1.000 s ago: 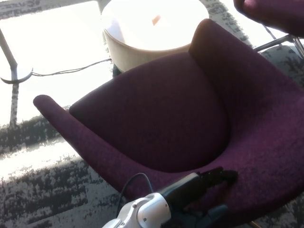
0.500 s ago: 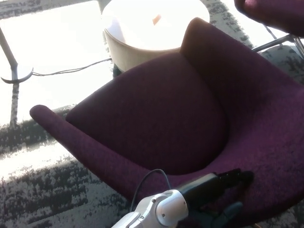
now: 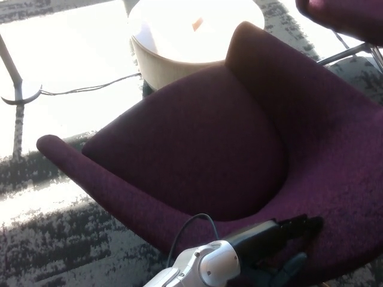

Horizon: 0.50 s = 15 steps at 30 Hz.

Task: The robot stands in front of a sofa and uses its left hand to push the left side of the sofa

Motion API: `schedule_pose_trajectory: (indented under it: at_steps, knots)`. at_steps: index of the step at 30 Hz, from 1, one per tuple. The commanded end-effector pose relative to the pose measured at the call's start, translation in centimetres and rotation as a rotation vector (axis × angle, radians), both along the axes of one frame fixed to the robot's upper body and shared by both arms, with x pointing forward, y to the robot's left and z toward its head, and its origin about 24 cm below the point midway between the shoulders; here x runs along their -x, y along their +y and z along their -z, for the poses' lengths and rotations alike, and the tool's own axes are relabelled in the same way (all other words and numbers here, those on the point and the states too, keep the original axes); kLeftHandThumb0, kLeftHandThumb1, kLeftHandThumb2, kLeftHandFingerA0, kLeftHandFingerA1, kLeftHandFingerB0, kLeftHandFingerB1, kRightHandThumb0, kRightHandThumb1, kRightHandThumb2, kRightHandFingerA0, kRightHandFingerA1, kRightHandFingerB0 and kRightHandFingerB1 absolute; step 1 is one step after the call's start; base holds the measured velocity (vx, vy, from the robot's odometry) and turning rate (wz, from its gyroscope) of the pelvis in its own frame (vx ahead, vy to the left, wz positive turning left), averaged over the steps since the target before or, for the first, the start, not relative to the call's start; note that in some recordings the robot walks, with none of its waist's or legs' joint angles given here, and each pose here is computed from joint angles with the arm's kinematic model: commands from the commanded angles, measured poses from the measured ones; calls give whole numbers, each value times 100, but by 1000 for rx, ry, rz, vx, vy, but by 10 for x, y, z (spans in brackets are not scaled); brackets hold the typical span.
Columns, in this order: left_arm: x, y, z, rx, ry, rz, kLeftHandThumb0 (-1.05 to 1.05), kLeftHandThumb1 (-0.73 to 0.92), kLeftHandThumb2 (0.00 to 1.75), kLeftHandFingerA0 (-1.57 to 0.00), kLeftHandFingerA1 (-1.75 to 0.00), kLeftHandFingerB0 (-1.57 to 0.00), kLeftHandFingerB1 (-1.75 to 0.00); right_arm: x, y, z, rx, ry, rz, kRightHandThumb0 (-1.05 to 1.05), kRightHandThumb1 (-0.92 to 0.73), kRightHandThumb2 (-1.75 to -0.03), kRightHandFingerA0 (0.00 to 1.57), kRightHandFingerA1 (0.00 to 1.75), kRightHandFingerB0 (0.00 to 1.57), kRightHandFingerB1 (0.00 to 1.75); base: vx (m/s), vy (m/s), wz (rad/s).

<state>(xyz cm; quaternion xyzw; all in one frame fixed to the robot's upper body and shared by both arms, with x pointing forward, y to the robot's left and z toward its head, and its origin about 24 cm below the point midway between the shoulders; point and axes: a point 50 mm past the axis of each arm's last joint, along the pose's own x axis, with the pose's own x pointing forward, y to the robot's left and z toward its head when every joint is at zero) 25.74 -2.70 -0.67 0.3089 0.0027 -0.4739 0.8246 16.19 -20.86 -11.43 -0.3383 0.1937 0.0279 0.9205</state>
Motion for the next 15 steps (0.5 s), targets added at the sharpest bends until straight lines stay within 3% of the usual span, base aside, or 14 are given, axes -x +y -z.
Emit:
schedule_pose_trajectory:
  at_steps: [1,9,10,11,15]
  knots:
    - [15,-13,0,31,21,97,-101,92,133,-2,-37,0,-16,4,-9,0,34,10,17,-51,-86,-67,62,42,62,40,0,0,0]
    - [9,1,0,22,44,48,-92,81,123,-1,-32,-2,-13,-2,-9,-1,33,2,16,-51,-86,-67,62,42,62,40,0,0,0]
    - [9,3,1,26,47,38,-94,81,121,-7,-32,-7,-12,-2,-9,-2,34,2,13,-51,-86,-67,62,42,62,40,0,0,0]
    - [8,6,2,28,43,28,-83,74,118,-1,-36,0,-20,-4,-10,-2,36,1,12,-51,-86,-67,62,42,62,40,0,0,0]
    - [12,18,7,30,71,14,-85,74,112,-5,-40,-2,-27,2,-12,-1,38,11,17,-51,-86,-67,62,42,62,40,0,0,0]
